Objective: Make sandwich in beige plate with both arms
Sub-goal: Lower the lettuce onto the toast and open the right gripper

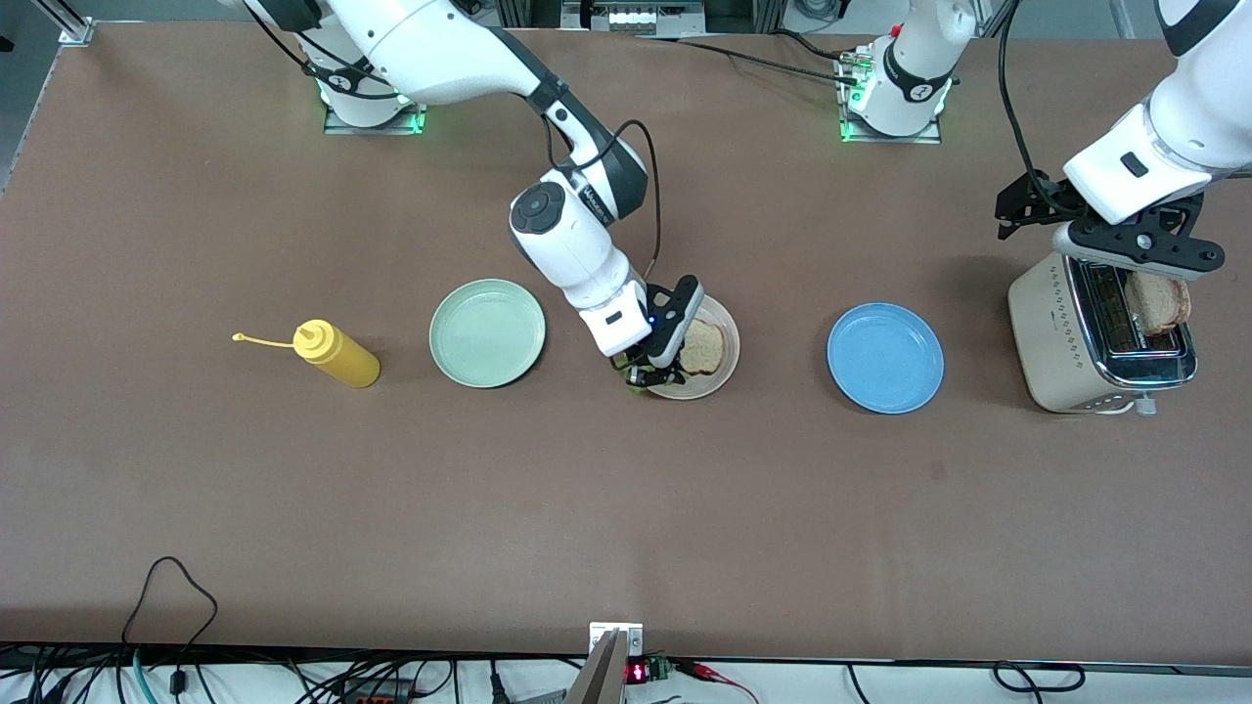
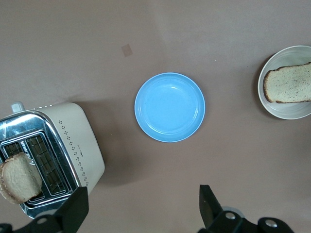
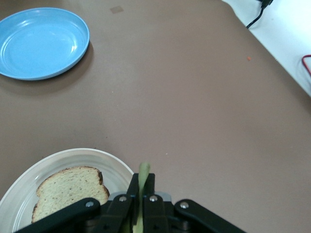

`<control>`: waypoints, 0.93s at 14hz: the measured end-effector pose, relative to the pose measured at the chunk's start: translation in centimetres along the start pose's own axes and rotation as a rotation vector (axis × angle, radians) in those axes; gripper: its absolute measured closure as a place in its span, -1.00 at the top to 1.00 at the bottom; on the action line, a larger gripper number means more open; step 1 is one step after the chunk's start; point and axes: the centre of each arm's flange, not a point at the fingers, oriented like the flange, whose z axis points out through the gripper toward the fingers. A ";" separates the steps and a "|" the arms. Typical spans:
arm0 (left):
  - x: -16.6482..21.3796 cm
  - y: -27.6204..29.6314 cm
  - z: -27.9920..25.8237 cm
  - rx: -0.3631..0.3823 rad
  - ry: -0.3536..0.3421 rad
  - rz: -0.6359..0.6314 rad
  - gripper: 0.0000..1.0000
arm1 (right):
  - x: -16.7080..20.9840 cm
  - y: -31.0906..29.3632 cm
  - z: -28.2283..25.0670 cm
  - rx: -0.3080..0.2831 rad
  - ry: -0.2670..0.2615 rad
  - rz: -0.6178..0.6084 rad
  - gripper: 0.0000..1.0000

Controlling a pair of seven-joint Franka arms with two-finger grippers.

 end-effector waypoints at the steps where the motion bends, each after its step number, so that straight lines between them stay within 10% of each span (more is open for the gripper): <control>1: 0.0 0.0 0.0 0.000 0.000 0.000 1.00 | -0.2 -0.3 0.4 0.001 -0.001 0.010 -0.89; 11: 0.0 0.0 0.0 0.000 0.000 0.000 1.00 | 0.6 -4.4 1.9 0.014 0.021 0.062 -0.89; 13: 0.0 0.0 0.0 0.000 0.000 0.000 1.00 | 0.4 -4.3 2.0 0.012 0.019 0.064 -0.62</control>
